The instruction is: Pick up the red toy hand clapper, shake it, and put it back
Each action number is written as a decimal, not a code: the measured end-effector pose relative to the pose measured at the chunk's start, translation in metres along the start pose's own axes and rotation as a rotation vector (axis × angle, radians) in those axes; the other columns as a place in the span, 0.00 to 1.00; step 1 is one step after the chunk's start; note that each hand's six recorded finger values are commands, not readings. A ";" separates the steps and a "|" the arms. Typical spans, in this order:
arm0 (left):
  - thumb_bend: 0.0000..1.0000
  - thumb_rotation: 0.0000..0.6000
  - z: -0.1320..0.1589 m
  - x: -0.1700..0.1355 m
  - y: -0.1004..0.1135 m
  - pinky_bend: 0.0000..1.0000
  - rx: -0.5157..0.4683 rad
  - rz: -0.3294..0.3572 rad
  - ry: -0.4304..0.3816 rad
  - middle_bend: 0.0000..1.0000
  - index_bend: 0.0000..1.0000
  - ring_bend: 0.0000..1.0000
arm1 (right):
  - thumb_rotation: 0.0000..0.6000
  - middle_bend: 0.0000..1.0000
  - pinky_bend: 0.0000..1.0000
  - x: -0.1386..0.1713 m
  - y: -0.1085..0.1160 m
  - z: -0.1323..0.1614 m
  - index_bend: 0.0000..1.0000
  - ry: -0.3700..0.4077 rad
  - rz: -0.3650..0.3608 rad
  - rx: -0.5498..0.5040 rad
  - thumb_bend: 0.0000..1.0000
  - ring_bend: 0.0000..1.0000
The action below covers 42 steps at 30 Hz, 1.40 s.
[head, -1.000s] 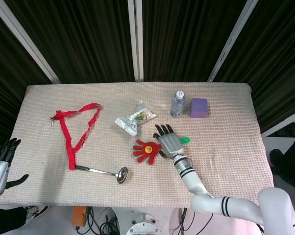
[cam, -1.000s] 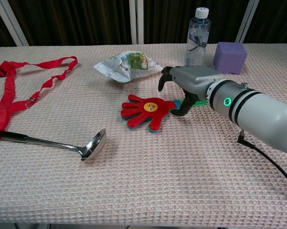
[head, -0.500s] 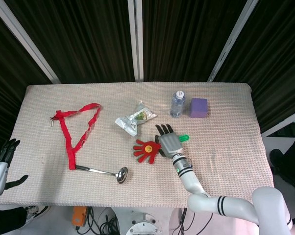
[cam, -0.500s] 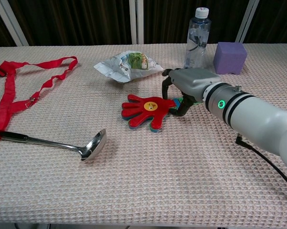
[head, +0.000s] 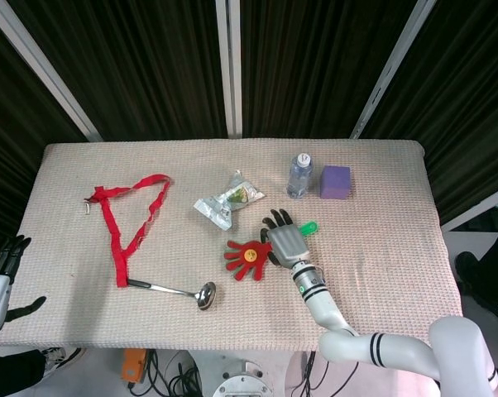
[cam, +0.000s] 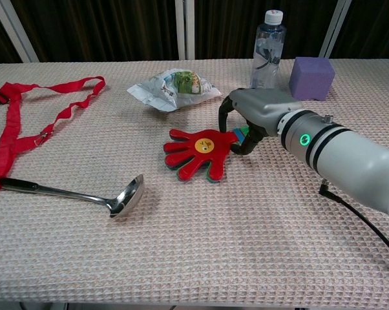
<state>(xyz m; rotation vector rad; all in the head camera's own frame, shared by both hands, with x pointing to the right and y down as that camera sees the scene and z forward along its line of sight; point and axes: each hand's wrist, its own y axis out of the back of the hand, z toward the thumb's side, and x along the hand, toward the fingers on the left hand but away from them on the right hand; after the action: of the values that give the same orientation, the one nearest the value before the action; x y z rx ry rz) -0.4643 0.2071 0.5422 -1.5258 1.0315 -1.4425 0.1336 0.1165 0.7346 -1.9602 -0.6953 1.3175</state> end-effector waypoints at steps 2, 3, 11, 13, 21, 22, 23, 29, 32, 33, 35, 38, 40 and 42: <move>0.06 1.00 0.000 0.000 0.000 0.01 -0.005 0.001 -0.001 0.04 0.07 0.00 | 1.00 0.40 0.04 0.002 0.003 0.001 0.95 0.013 -0.002 -0.062 0.35 0.13; 0.06 1.00 0.000 0.000 0.000 0.01 -0.007 0.000 -0.001 0.04 0.07 0.00 | 1.00 0.42 0.08 0.004 0.005 0.002 0.96 0.021 -0.002 -0.114 0.38 0.16; 0.06 1.00 0.002 0.000 0.000 0.01 -0.020 -0.001 -0.004 0.04 0.07 0.00 | 1.00 0.52 0.41 0.022 0.025 0.006 1.00 0.083 -0.009 -0.501 0.43 0.29; 0.06 1.00 0.003 0.000 0.001 0.01 -0.022 -0.002 -0.004 0.04 0.07 0.00 | 1.00 0.53 0.46 0.027 0.032 0.007 1.00 0.095 -0.006 -0.612 0.43 0.30; 0.06 1.00 0.005 0.000 0.001 0.01 -0.022 -0.003 -0.007 0.04 0.07 0.00 | 1.00 0.56 0.74 0.043 0.060 -0.004 1.00 0.115 -0.034 -0.992 0.42 0.50; 0.06 1.00 0.005 0.001 0.001 0.01 -0.022 -0.003 -0.007 0.04 0.07 0.00 | 1.00 0.57 0.77 0.044 0.062 -0.005 1.00 0.116 -0.041 -1.022 0.42 0.54; 0.06 1.00 0.006 0.001 0.001 0.01 -0.023 -0.003 -0.007 0.04 0.07 0.00 | 1.00 0.57 0.80 0.046 0.065 -0.007 1.00 0.117 -0.049 -1.051 0.42 0.56; 0.06 1.00 0.006 0.001 0.003 0.01 -0.023 0.004 -0.009 0.04 0.07 0.00 | 1.00 0.59 0.87 0.052 0.081 -0.013 1.00 0.135 -0.098 -1.223 0.42 0.64; 0.06 1.00 0.007 0.001 0.004 0.01 -0.024 0.008 -0.010 0.04 0.07 0.00 | 1.00 0.60 0.88 0.056 0.091 -0.013 1.00 0.154 -0.109 -1.306 0.42 0.66; 0.06 1.00 0.007 0.001 0.005 0.01 -0.024 0.009 -0.011 0.04 0.07 0.00 | 1.00 0.60 0.88 0.058 0.095 -0.013 1.00 0.165 -0.112 -1.342 0.43 0.66; 0.06 1.00 0.008 0.001 0.005 0.01 -0.024 0.011 -0.013 0.04 0.07 0.00 | 1.00 0.61 0.88 0.060 0.102 -0.012 1.00 0.184 -0.114 -1.398 0.43 0.66; 0.06 1.00 0.008 0.001 0.006 0.01 -0.024 0.014 -0.014 0.04 0.07 0.00 | 1.00 0.63 0.88 0.064 0.114 -0.011 1.00 0.226 -0.108 -1.483 0.45 0.67; 0.06 1.00 0.008 0.001 0.007 0.01 -0.026 0.014 -0.014 0.04 0.07 0.00 | 1.00 0.65 0.88 0.066 0.120 -0.012 1.00 0.253 -0.095 -1.503 0.49 0.68; 0.06 1.00 0.008 0.001 0.006 0.01 -0.026 0.013 -0.013 0.04 0.07 0.00 | 1.00 0.66 0.88 0.066 0.119 -0.012 1.00 0.264 -0.078 -1.482 0.50 0.68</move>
<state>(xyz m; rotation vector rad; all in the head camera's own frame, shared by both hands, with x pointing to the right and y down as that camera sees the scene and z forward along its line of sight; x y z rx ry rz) -0.4568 0.2038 0.5363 -1.5425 1.0541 -1.4140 0.1754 0.0867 0.6075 -3.0052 -1.8999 0.3176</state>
